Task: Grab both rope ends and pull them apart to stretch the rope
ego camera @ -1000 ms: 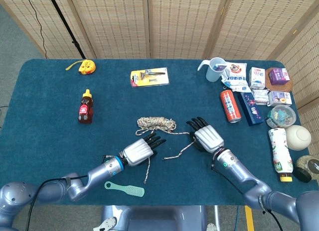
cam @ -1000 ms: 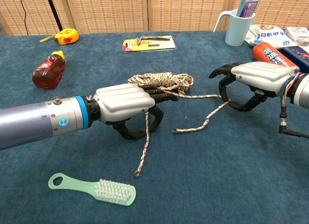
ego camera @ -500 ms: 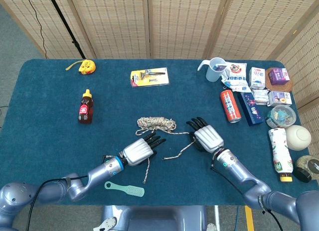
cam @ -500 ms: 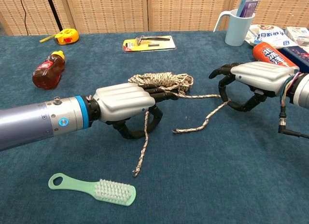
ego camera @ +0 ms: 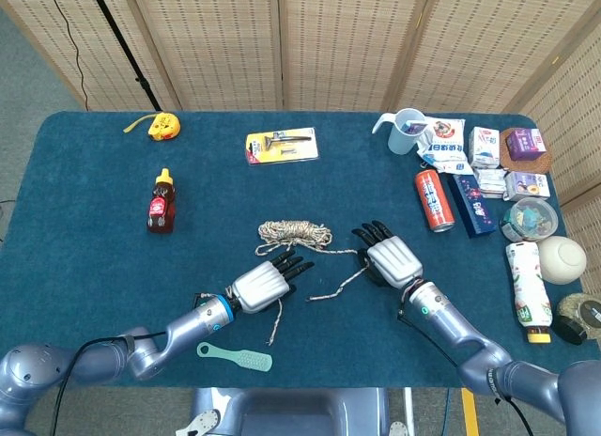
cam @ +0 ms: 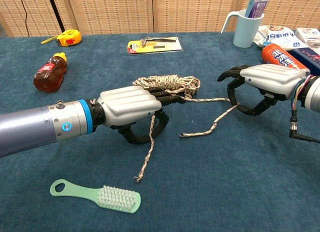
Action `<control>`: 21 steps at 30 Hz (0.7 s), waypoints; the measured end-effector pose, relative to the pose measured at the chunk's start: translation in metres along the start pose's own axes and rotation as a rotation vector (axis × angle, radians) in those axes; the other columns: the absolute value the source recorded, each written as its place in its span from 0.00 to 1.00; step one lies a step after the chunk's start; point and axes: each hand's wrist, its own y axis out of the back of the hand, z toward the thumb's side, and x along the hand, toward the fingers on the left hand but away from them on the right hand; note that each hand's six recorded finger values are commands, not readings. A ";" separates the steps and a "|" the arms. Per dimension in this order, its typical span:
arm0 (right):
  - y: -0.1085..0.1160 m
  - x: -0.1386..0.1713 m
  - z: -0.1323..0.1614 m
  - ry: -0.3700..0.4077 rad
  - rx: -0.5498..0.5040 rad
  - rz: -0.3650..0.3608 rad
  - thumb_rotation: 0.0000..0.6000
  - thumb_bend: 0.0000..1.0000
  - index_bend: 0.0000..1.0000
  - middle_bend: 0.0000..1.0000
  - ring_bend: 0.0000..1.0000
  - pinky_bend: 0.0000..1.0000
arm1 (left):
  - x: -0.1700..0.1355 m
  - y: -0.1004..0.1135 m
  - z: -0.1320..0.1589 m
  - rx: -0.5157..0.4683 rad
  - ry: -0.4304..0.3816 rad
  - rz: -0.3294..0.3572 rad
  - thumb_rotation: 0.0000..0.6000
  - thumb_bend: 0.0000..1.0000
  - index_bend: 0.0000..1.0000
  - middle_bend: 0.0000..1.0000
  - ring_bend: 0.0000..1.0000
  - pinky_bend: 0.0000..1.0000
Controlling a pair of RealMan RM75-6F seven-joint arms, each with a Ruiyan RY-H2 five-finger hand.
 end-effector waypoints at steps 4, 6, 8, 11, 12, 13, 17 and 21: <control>0.000 0.000 0.001 0.001 -0.002 0.001 1.00 0.57 0.59 0.13 0.04 0.00 | -0.002 0.001 -0.003 -0.006 0.007 0.006 1.00 0.38 0.62 0.00 0.00 0.00; 0.000 0.000 0.001 0.002 -0.002 0.001 1.00 0.57 0.59 0.13 0.04 0.00 | -0.004 0.003 -0.005 -0.011 0.011 0.010 1.00 0.38 0.62 0.00 0.00 0.00; 0.001 0.000 0.001 0.002 -0.003 0.000 1.00 0.57 0.60 0.13 0.04 0.00 | -0.005 0.004 -0.007 -0.016 0.015 0.014 1.00 0.38 0.62 0.00 0.00 0.00; 0.003 0.001 0.001 0.002 -0.004 -0.008 1.00 0.57 0.60 0.13 0.04 0.00 | -0.010 0.007 -0.011 -0.026 0.025 0.027 1.00 0.38 0.63 0.00 0.00 0.00; 0.005 0.001 0.001 0.002 -0.004 -0.012 1.00 0.57 0.60 0.13 0.04 0.00 | -0.013 0.009 -0.014 -0.031 0.030 0.034 1.00 0.38 0.63 0.00 0.00 0.00; 0.006 0.002 0.001 0.001 -0.004 -0.015 1.00 0.57 0.60 0.13 0.04 0.00 | -0.016 0.011 -0.017 -0.034 0.036 0.039 1.00 0.39 0.63 0.00 0.00 0.00; 0.010 0.005 -0.001 0.001 0.011 -0.024 1.00 0.57 0.60 0.14 0.04 0.00 | -0.027 0.017 -0.029 -0.049 0.062 0.060 1.00 0.39 0.63 0.00 0.00 0.00; 0.015 0.009 -0.002 0.001 0.023 -0.032 1.00 0.57 0.60 0.14 0.04 0.00 | -0.040 0.024 -0.045 -0.065 0.103 0.087 1.00 0.39 0.64 0.00 0.00 0.00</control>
